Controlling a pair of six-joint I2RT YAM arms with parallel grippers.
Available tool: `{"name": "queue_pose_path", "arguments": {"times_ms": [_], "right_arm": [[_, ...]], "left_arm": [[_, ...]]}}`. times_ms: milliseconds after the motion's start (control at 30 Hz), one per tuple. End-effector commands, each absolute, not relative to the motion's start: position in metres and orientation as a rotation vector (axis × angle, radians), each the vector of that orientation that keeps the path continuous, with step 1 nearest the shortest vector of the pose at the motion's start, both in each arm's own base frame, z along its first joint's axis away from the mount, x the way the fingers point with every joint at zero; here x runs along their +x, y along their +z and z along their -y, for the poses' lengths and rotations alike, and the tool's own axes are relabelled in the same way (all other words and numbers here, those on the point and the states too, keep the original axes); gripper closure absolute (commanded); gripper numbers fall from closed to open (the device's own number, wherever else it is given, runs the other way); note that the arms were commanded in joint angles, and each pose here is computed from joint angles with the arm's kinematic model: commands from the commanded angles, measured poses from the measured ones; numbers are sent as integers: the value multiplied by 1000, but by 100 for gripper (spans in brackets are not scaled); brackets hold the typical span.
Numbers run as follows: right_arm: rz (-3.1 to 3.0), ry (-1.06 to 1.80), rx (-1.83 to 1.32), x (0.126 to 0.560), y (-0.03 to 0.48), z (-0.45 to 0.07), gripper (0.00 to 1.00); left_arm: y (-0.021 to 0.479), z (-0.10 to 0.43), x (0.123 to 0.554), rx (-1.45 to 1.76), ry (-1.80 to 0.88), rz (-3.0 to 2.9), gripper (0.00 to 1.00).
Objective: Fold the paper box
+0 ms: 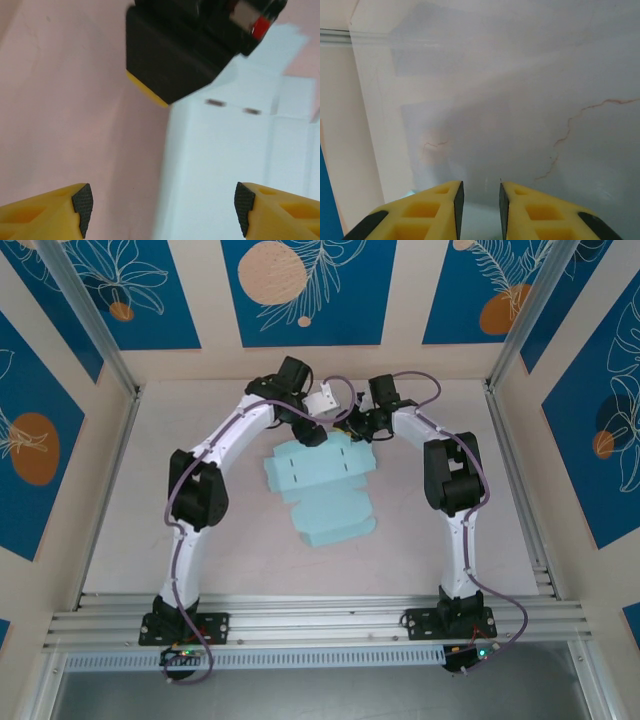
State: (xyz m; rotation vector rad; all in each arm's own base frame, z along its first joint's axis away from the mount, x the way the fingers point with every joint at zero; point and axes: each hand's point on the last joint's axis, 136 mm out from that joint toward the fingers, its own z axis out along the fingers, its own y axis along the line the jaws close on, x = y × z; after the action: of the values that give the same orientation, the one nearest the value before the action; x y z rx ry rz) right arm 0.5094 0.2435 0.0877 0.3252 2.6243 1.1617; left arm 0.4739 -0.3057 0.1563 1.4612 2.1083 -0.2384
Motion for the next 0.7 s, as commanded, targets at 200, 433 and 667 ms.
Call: {"name": "queue_pose_path", "arguments": {"times_ms": [200, 433, 667], "right_arm": [[-2602, 1179, 279, 503, 98, -244, 73], [-2587, 1168, 268, 504, 109, -238, 72], [-2563, 1166, 277, 509, 120, -227, 72]], "left_arm": [[129, 295, 454, 1563, -298, -2204, 24], [100, 278, 454, 1644, -438, -2259, 23], [90, 279, 467, 1613, -619, -2255, 21]]}}
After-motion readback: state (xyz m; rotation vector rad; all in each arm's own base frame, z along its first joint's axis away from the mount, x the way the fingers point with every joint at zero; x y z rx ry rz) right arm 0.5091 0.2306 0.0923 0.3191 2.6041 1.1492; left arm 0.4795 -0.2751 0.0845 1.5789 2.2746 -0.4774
